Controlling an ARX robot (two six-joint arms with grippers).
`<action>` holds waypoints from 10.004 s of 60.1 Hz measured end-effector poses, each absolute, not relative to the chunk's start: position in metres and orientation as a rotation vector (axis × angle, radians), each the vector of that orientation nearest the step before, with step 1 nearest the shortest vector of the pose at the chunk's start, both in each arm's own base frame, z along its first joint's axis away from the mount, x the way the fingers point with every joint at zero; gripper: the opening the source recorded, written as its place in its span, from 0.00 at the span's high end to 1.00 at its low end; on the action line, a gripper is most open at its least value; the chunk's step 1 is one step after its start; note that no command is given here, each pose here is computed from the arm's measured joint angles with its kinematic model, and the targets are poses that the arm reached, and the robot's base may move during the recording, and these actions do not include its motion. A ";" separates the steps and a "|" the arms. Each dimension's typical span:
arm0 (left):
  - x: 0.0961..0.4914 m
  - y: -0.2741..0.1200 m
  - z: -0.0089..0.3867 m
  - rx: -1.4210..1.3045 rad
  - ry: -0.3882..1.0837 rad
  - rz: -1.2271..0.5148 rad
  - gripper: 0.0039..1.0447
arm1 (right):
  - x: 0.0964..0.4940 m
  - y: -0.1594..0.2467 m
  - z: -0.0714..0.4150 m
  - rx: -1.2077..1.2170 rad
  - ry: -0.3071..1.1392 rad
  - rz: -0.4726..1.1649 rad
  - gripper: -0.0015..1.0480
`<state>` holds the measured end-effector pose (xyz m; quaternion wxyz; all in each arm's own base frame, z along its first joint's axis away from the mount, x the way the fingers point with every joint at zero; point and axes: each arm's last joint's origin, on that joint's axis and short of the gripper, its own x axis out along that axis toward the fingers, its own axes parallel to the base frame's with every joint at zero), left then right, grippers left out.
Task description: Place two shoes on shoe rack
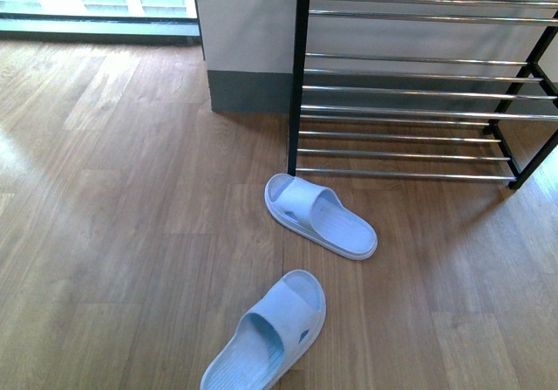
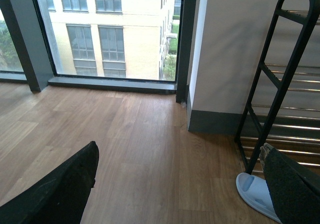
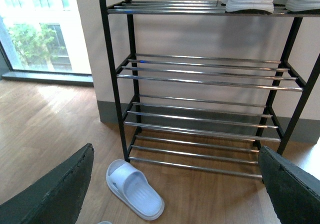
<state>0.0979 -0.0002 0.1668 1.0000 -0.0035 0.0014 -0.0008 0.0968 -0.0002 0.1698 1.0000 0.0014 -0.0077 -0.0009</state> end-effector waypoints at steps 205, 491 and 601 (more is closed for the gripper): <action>0.098 0.000 0.167 -0.007 0.003 -0.002 0.09 | 0.513 0.018 -0.151 -0.295 0.630 0.272 0.09; 0.201 0.010 0.056 0.115 0.723 0.140 0.09 | 0.203 -0.037 0.158 0.095 0.363 -0.122 0.98; 0.318 -0.118 -0.168 0.832 1.030 -0.690 0.28 | 0.203 -0.037 0.158 0.095 0.363 -0.122 0.98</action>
